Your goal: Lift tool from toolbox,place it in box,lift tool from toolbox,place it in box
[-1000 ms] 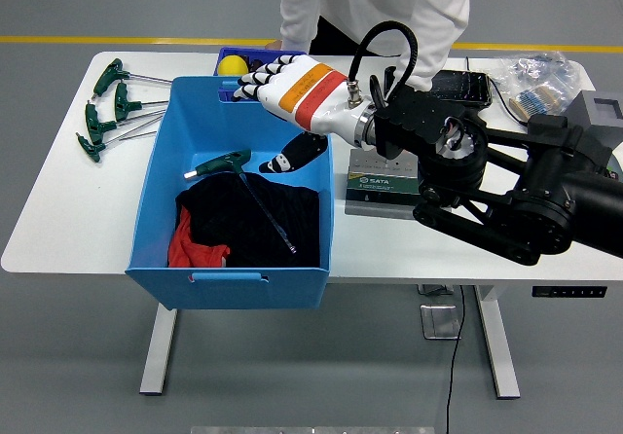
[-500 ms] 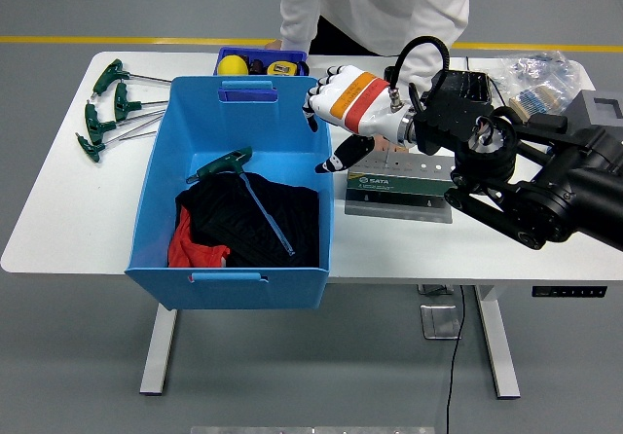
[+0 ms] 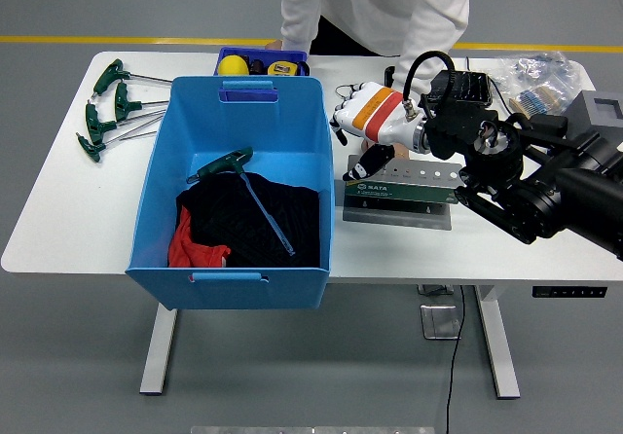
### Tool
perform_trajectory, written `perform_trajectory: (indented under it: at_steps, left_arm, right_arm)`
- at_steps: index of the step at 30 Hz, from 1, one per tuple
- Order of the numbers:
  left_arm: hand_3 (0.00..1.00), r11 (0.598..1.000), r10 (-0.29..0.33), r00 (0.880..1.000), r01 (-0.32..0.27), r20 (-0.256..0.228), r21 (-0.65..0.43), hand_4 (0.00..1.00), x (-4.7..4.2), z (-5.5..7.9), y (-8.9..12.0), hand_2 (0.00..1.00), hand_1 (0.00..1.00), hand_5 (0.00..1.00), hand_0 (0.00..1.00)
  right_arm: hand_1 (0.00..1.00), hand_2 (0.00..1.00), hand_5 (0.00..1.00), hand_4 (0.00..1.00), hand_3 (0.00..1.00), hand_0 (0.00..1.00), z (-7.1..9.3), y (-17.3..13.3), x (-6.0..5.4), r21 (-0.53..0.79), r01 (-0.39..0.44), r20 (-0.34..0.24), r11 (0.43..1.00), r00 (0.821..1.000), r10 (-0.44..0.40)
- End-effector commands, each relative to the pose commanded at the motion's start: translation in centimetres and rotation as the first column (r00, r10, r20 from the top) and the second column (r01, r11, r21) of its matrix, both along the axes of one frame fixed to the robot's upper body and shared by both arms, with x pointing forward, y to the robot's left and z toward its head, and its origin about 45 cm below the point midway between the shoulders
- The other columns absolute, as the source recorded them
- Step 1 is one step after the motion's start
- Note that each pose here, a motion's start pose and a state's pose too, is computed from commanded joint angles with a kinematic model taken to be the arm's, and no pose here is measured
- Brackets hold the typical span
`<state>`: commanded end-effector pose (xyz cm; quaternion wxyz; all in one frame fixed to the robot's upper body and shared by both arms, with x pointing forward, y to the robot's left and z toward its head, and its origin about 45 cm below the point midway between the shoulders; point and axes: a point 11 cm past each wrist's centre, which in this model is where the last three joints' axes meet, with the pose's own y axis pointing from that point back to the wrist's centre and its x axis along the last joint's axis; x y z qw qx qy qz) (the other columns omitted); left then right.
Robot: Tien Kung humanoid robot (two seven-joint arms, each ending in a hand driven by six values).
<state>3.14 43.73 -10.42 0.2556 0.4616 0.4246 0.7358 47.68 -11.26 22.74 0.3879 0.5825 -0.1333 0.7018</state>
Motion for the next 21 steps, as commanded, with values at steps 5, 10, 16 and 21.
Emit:
perform_trajectory:
  at_steps: [5,10,16,21]
  left_arm:
    - [0.758,1.000,0.002,1.000,-0.002,0.002,0.003,0.824,0.06,0.0,0.0,0.492,0.452,0.779,0.466]
    - [0.758,1.000,0.001,1.000,-0.001,0.001,0.003,0.824,-0.02,0.0,0.0,0.492,0.452,0.779,0.466]
    - [0.758,1.000,-0.002,1.000,0.002,-0.003,0.003,0.825,-0.12,0.0,0.1,0.491,0.450,0.777,0.464]
    - [0.758,1.000,-0.003,1.000,0.003,-0.007,0.004,0.826,-0.25,0.0,0.1,0.489,0.449,0.776,0.464]
  right_arm:
    - [0.595,0.601,0.625,0.987,0.415,0.760,-0.3,-1.3,0.6,-0.052,0.022,-0.003,0.998,1.000,-0.023]
    - [0.595,0.601,0.625,0.987,0.415,0.760,-0.6,-2.5,1.0,-0.089,0.047,-0.017,0.995,0.999,-0.049]
    - [0.582,0.563,0.637,0.983,0.396,0.761,-0.9,-3.0,1.0,-0.108,0.053,-0.027,0.993,0.998,-0.056]
    - [0.570,0.542,0.644,0.984,0.383,0.761,-1.1,-3.2,0.9,-0.126,0.051,-0.037,0.991,0.998,-0.056]
